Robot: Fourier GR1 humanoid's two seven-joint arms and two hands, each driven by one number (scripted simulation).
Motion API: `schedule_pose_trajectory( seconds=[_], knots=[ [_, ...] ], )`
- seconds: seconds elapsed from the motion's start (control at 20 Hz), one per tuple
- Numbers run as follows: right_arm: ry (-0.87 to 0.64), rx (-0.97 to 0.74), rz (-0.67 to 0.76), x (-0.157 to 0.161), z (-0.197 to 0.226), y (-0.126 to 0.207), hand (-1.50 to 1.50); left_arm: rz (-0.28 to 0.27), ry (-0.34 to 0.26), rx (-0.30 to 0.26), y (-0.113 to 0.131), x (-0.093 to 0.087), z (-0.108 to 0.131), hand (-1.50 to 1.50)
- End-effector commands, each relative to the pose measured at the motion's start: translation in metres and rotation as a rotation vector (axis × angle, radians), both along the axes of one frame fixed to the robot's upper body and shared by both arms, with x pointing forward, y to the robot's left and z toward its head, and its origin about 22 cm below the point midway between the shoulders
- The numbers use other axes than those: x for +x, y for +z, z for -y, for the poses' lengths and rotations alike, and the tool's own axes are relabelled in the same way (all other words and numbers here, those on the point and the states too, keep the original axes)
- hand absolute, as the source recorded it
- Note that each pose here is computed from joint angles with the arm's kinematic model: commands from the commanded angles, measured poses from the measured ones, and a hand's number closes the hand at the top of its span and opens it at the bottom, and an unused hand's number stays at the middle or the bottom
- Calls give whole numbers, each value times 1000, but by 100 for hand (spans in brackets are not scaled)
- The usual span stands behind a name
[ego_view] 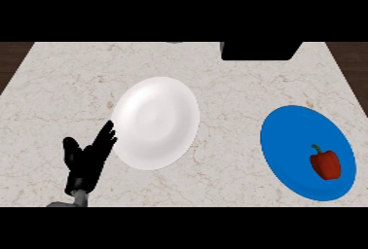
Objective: Pick the bell pepper from the plate and place it in the plate
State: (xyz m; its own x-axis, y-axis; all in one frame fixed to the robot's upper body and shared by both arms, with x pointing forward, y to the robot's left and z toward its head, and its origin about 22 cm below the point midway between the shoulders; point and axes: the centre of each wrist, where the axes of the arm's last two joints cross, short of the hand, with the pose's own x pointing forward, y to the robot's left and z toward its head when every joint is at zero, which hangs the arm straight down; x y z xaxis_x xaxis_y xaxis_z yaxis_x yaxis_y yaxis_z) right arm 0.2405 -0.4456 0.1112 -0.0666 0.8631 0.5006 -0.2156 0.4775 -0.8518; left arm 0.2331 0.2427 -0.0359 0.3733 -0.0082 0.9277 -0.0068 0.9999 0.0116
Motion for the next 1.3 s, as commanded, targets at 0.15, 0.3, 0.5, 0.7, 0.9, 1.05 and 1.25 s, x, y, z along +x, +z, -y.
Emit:
schedule_pose_trajectory(
  seconds=[0.15,0.3,0.5,0.7,0.9,1.05,1.25],
  knots=[
    [-6,-20,-101,-4,-40,-29,-150,-1,-13,6,-4,7,6,0],
    [7,-25,-146,-13,-24,-38,-150,1,-15,20,5,-11,-8,0],
    [9,-34,-131,-29,-45,-50,-150,-4,-18,-7,10,-3,9,0],
    [-5,-61,-100,-15,-62,-45,-150,-6,-10,3,21,7,-2,0],
    [-34,-161,-130,-24,-55,-63,-150,-15,7,-24,17,6,3,0],
    [-59,-168,-111,-4,-67,-46,-150,-15,-2,-22,-4,-1,0,0],
    [-49,-181,-145,15,-64,-55,-150,-5,-15,5,0,-2,2,0]
  ],
)
